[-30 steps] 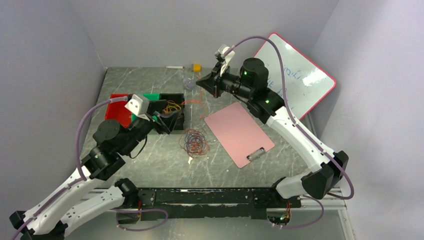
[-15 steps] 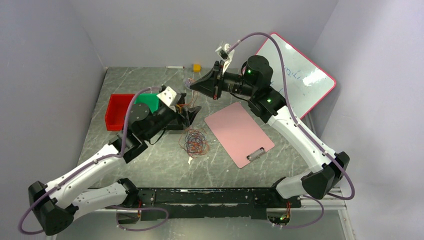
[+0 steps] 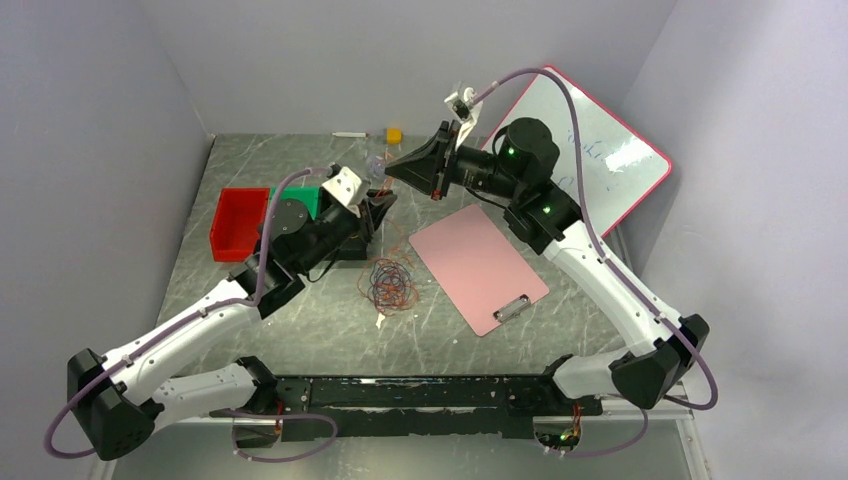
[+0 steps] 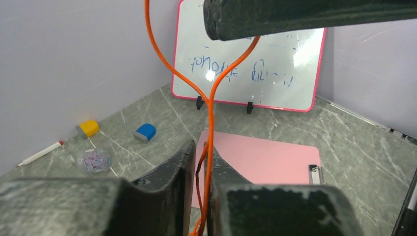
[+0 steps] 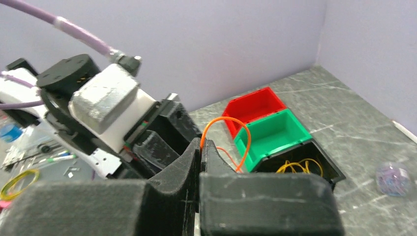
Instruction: Untangle the cables
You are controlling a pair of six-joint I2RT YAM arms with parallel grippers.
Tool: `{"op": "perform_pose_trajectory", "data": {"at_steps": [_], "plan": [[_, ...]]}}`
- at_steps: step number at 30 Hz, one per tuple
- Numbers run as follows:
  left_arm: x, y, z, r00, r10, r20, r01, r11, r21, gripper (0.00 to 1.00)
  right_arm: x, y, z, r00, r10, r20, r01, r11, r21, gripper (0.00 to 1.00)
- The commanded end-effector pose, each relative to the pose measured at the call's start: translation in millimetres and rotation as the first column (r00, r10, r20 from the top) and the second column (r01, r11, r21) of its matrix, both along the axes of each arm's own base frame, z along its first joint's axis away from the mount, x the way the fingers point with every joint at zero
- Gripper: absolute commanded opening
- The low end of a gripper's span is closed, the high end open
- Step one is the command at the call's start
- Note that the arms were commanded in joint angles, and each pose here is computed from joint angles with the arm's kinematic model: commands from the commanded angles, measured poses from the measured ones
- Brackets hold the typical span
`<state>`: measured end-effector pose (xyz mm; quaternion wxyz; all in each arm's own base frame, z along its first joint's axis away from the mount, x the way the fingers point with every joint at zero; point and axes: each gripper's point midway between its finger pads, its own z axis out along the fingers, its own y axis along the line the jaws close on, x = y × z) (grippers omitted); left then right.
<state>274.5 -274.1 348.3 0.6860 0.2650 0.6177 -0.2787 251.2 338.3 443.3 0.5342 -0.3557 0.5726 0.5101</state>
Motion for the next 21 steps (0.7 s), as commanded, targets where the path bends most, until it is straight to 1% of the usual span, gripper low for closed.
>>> {"op": "perform_pose_trajectory", "data": {"at_steps": [1, 3, 4, 7, 8, 10, 12, 15, 18, 21], "plan": [[-7.7, 3.9, 24.2, 1.000, -0.002, -0.005, 0.001, 0.998, -0.062, 0.15, 18.6, -12.8, 0.6, 0.988, -0.154, 0.010, 0.154, 0.988, 0.014, 0.03], [-7.2, 7.5, 20.4, 0.999, 0.016, -0.035, -0.018, 0.998, -0.053, 0.09, 26.3, -18.8, -3.7, 0.977, -0.215, 0.002, 0.215, 0.976, 0.012, 0.05], [-5.3, 11.0, 17.9, 0.998, 0.041, -0.054, -0.043, 0.998, -0.048, 0.07, 29.7, -21.9, -6.5, 0.970, -0.243, 0.000, 0.243, 0.970, 0.009, 0.09], [2.6, 27.7, 9.7, 0.985, 0.139, -0.106, -0.142, 0.990, -0.018, 0.07, 41.0, -31.9, -13.6, 0.944, -0.329, -0.006, 0.329, 0.944, -0.001, 0.23], [6.2, 35.4, 9.0, 0.977, 0.178, -0.116, -0.181, 0.983, -0.012, 0.07, 42.7, -34.7, -14.9, 0.937, -0.348, -0.006, 0.348, 0.937, -0.003, 0.29], [13.8, 52.0, 8.3, 0.960, 0.242, -0.137, -0.245, 0.970, 0.000, 0.07, 45.2, -38.7, -19.6, 0.928, -0.374, -0.007, 0.374, 0.928, -0.012, 0.39], [22.9, 71.0, 7.9, 0.939, 0.302, -0.166, -0.305, 0.952, 0.013, 0.07, 46.5, -42.0, -26.7, 0.921, -0.391, -0.009, 0.390, 0.920, -0.027, 0.46], [37.2, 104.9, 5.1, 0.897, 0.391, -0.208, -0.391, 0.919, 0.041, 0.07, 47.9, -46.9, -41.8, 0.909, -0.417, -0.019, 0.416, 0.908, -0.050, 0.51], [50.5, 142.1, -3.5, 0.838, 0.483, -0.254, -0.481, 0.874, 0.073, 0.07, 49.4, -53.5, -63.8, 0.892, -0.451, -0.037, 0.446, 0.890, -0.090, 0.51], [61.0, 176.9, -8.2, 0.782, 0.562, -0.270, -0.556, 0.824, 0.106, 0.07, 48.5, -59.0, -82.1, 0.881, -0.471, -0.050, 0.462, 0.878, -0.128, 0.52]]}}
